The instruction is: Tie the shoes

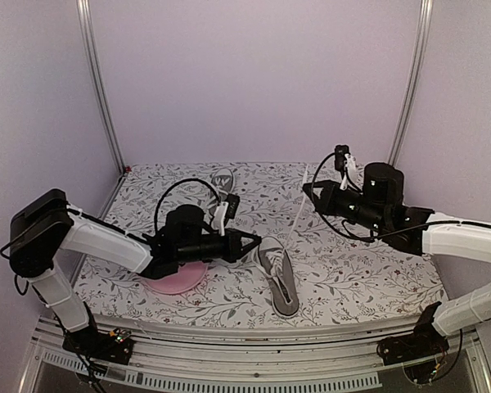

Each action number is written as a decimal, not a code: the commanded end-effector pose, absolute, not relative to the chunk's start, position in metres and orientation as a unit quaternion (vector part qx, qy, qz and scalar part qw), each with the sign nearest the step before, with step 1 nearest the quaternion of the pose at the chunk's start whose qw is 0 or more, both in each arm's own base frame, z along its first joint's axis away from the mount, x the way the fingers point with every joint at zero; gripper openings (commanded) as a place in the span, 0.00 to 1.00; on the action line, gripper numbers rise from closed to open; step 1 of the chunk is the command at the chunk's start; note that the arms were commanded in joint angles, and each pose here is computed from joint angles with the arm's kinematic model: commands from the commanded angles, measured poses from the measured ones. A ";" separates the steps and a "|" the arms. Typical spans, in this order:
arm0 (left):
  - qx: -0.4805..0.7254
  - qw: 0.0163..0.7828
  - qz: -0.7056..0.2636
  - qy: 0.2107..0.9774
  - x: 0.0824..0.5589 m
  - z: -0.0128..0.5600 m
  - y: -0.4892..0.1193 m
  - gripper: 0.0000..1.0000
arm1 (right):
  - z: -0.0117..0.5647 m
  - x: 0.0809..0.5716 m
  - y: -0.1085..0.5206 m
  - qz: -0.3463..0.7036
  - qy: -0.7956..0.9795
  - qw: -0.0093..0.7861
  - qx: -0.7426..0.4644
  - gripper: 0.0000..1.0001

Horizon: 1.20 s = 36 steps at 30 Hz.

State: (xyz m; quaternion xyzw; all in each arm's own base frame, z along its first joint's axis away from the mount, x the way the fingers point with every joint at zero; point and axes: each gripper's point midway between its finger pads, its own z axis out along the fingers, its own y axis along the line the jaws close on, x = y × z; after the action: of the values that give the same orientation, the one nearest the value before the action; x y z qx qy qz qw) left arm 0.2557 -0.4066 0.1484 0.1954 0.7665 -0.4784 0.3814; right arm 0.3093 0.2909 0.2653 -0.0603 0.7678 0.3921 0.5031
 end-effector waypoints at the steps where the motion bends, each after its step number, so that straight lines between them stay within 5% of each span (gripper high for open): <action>1: 0.159 0.403 -0.473 0.767 0.267 0.152 -0.388 0.00 | 0.261 0.314 0.254 0.328 0.780 0.532 -0.012 0.02; 12: 0.171 0.405 -0.473 0.763 0.282 0.148 -0.397 0.00 | 0.278 0.289 0.249 0.332 0.758 0.555 -0.083 0.02; 21: 0.102 0.448 -0.430 0.777 0.312 0.158 -0.339 0.00 | 0.268 0.295 0.216 0.281 0.773 0.568 -0.022 0.02; 36: 0.234 0.461 -0.485 0.705 0.248 0.208 -0.390 0.00 | 0.267 0.318 0.310 0.344 0.778 0.506 -0.142 0.02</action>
State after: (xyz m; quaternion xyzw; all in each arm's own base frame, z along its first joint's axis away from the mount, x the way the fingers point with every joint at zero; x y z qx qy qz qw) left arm 0.2798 -0.3635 0.1625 0.1668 0.7611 -0.4577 0.4283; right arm 0.3117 0.2695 0.2416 -0.0901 0.8020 0.3010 0.5080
